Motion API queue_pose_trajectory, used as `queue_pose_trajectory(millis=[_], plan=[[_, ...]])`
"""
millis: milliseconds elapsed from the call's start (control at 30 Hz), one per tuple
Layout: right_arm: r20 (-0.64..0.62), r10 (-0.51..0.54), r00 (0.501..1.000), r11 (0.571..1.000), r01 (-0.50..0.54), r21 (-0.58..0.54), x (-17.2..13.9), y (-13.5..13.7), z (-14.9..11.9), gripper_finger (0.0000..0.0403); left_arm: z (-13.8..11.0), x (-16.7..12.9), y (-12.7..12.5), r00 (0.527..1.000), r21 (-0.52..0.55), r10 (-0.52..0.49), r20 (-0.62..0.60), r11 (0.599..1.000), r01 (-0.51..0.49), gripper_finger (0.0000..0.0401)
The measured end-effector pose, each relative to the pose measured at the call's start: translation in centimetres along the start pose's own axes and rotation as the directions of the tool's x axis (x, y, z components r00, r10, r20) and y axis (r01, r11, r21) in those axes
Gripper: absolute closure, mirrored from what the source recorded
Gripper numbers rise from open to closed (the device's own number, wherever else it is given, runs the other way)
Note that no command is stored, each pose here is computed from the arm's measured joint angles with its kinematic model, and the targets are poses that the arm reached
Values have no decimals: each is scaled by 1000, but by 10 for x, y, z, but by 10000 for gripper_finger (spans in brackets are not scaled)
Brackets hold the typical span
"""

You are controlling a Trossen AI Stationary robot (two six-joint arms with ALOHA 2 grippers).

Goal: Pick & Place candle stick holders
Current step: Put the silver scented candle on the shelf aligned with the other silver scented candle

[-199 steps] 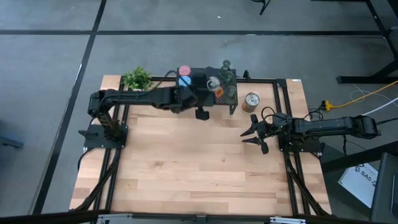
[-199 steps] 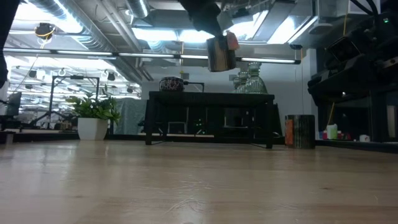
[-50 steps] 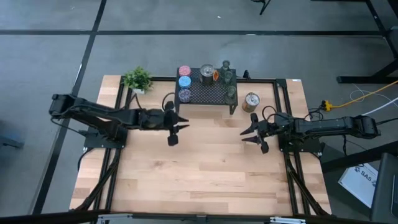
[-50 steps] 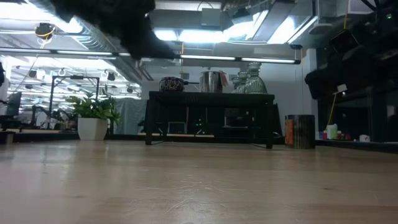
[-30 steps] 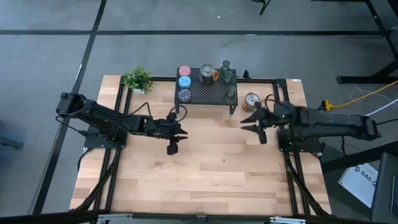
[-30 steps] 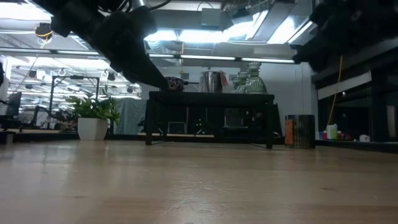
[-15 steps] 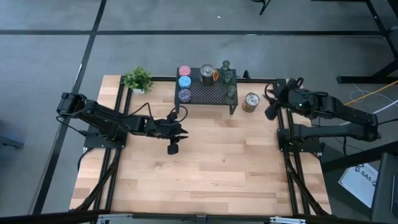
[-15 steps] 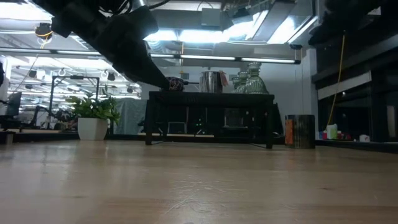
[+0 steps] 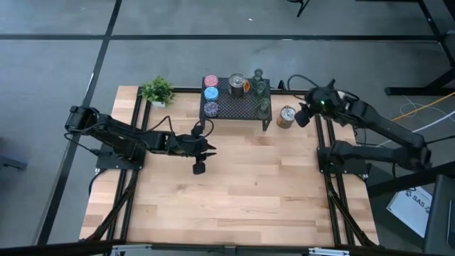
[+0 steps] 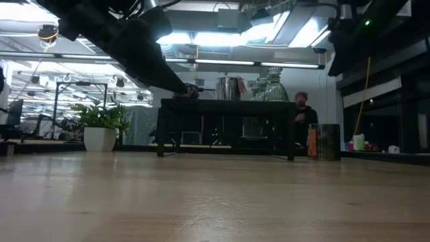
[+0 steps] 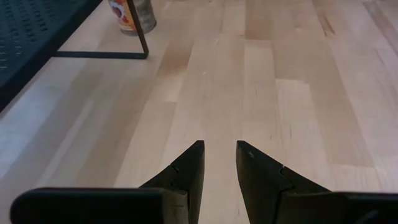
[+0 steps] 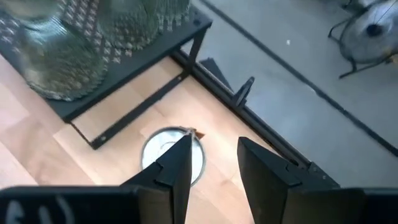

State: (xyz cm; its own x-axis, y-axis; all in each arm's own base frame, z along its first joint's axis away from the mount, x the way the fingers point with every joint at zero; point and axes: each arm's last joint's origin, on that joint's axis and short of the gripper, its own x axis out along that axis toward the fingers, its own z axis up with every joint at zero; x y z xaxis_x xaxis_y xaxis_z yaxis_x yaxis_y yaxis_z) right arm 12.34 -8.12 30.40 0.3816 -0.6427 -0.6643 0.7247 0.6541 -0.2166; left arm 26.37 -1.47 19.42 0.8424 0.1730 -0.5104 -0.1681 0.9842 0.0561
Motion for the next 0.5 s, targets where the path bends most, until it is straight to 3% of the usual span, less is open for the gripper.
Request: queue_pose_trajectory(millis=[233,500], plan=[[-62,27,998,998,-24,50,28,-22,8,271,0,0,0,1000,0,-1,0,1000,1,315],[-148,129,981,975,-98,198,64,-54,6,271,0,0,0,1000,0,-2,0,1000,2,315]])
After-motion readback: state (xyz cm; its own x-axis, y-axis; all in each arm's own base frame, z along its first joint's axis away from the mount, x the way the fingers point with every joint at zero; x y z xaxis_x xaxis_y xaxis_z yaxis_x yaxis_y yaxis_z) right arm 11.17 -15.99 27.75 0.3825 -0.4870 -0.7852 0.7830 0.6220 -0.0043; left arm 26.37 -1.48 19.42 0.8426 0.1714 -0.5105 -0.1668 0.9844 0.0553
